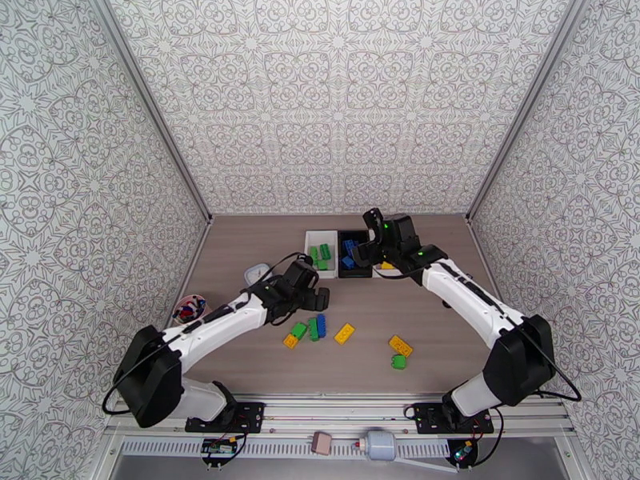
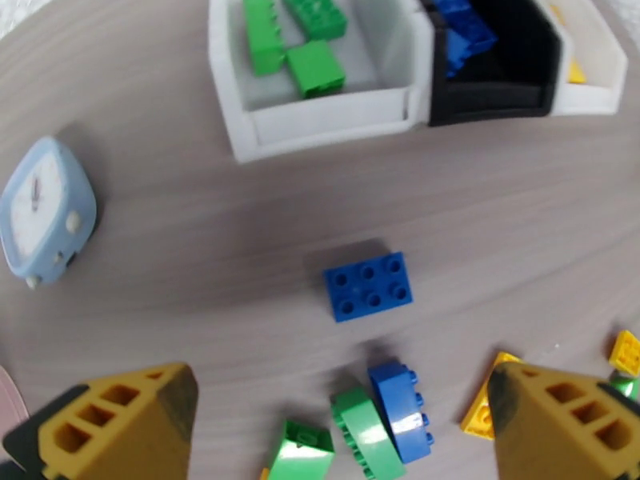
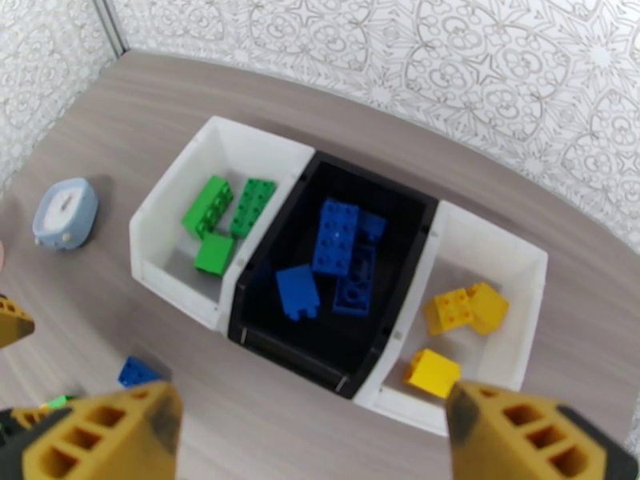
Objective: Sort the legos into containers by color
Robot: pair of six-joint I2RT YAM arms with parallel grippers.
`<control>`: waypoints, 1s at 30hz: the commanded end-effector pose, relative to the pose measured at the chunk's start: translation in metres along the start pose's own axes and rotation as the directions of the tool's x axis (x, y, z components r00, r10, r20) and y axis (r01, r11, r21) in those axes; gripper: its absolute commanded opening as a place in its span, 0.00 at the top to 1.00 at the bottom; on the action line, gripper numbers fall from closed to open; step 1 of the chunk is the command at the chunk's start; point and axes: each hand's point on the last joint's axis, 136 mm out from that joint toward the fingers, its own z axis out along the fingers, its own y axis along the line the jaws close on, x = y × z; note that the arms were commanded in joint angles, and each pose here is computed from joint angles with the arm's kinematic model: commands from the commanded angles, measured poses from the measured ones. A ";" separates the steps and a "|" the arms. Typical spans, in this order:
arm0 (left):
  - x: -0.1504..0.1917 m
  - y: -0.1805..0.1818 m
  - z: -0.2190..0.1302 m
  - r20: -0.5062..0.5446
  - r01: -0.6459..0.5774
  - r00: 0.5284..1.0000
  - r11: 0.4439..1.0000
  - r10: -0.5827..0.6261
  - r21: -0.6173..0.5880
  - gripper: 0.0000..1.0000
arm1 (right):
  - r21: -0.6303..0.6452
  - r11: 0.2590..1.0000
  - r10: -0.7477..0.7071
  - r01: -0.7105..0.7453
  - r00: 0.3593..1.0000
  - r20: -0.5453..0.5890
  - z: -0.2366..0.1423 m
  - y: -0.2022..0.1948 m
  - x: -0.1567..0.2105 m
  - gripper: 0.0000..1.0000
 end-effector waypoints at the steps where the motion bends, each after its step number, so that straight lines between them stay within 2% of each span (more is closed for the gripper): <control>1: 0.003 0.004 0.006 -0.053 0.068 0.996 0.994 -0.073 -0.091 0.00 | 0.001 1.000 -0.021 0.021 0.998 -0.062 -0.002 0.000 0.024 0.09; 8: 0.002 -0.008 0.033 -0.124 0.075 0.988 0.986 -0.094 -0.152 0.01 | 0.010 1.000 -0.009 0.010 0.998 -0.067 -0.004 -0.001 0.034 0.09; 20: 0.000 -0.026 0.077 -0.170 0.101 0.977 0.980 -0.130 -0.169 0.05 | 0.022 1.000 -0.020 0.022 0.996 -0.085 -0.005 -0.003 0.044 0.08; 30: 0.016 -0.025 0.097 -0.226 0.100 0.963 0.975 -0.145 -0.200 0.16 | 0.032 0.999 -0.019 0.021 0.997 -0.081 -0.007 -0.005 0.048 0.08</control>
